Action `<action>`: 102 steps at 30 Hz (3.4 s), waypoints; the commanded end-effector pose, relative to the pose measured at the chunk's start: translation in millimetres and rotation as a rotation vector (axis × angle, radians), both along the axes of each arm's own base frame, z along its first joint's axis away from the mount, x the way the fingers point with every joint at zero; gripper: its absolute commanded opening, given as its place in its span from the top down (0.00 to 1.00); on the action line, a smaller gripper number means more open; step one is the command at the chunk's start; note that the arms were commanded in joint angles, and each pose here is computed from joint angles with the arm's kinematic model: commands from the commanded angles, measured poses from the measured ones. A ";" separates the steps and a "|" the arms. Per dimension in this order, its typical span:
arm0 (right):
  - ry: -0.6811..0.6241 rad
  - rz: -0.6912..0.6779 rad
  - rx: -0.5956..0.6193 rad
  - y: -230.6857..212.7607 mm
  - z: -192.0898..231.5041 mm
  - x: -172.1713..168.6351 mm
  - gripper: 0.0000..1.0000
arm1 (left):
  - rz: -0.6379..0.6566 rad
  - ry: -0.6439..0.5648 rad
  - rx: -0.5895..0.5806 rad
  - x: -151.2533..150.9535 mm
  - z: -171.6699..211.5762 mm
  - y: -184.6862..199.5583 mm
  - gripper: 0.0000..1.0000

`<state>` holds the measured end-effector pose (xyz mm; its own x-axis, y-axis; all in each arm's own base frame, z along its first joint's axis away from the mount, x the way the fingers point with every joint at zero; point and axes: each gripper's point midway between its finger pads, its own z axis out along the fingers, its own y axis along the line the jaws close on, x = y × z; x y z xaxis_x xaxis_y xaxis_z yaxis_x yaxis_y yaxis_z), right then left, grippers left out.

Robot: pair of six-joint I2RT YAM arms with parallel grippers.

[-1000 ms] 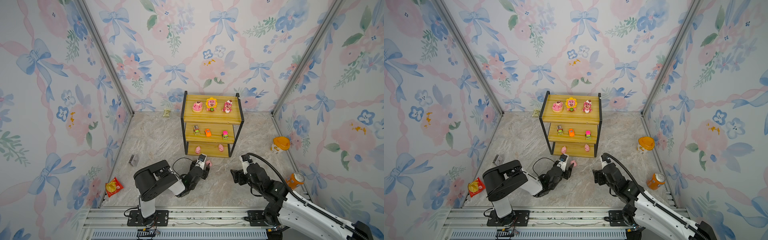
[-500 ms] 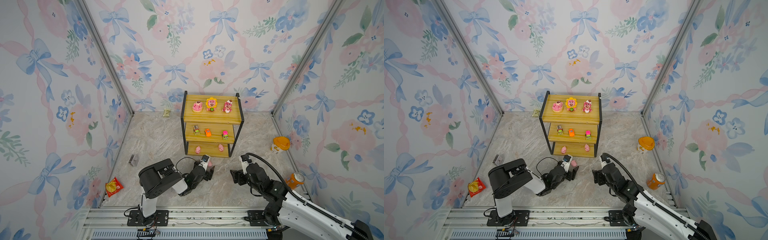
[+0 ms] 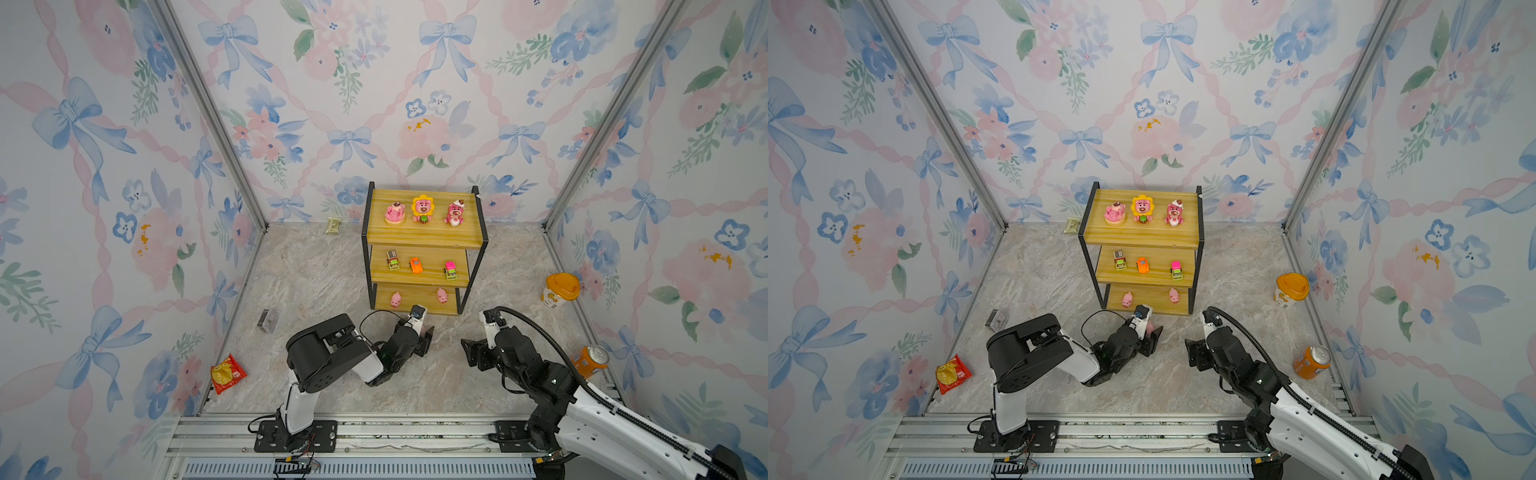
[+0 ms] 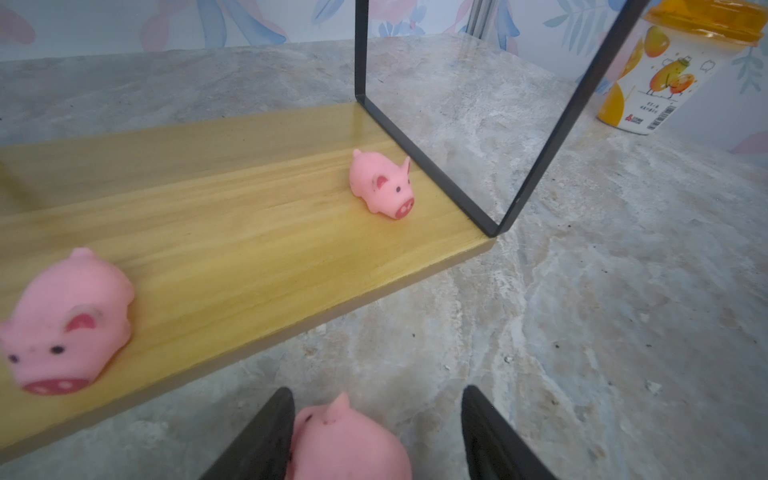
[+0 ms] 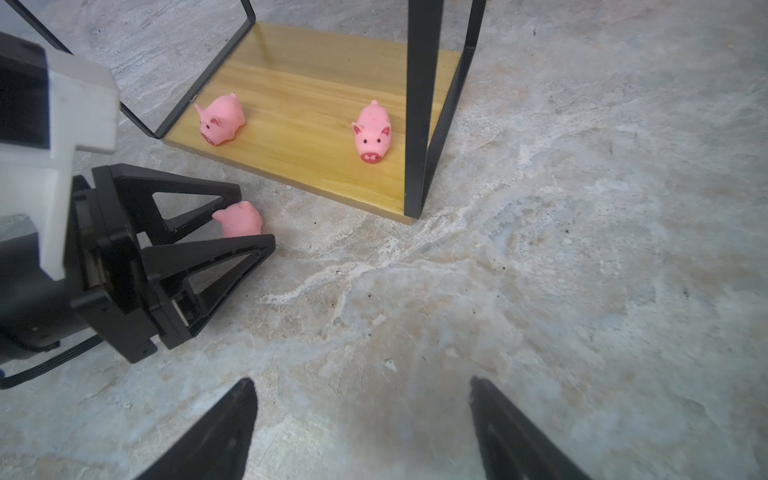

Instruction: Place and organize the plastic toys onto the shelf

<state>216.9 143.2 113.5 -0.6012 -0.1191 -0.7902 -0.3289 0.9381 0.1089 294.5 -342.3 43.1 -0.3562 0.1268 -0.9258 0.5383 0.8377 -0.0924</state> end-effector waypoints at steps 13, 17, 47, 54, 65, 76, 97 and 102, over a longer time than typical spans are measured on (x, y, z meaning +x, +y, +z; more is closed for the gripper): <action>-0.023 -0.002 -0.009 -0.6 8.3 1.8 0.17 | 0.076 0.076 0.069 3.5 -36.4 34.4 0.49; -0.021 0.000 -0.016 -0.3 8.7 2.2 0.17 | 0.071 0.083 0.068 3.9 -37.7 35.3 0.53; -0.037 -0.043 -0.018 -12.2 5.8 1.4 0.17 | 0.011 -0.095 0.066 18.7 24.3 14.7 0.64; -0.036 -0.050 -0.015 -15.5 4.7 -0.1 0.17 | 0.064 -0.113 0.046 28.3 30.1 14.7 0.64; -0.041 -0.056 -0.015 -19.7 5.6 -2.8 0.17 | 0.144 -0.134 -0.030 44.9 32.1 8.4 0.63; -0.046 -0.066 -0.010 -24.4 4.9 -4.9 0.16 | 0.174 -0.123 -0.026 50.9 21.1 5.9 0.61; -0.047 -0.068 -0.006 -25.5 4.1 -4.9 0.16 | 0.179 -0.090 -0.027 63.9 4.0 -4.6 0.59; -0.048 -0.070 -0.005 -25.7 4.3 -3.9 0.16 | 0.186 -0.067 -0.022 67.9 -0.6 -5.8 0.58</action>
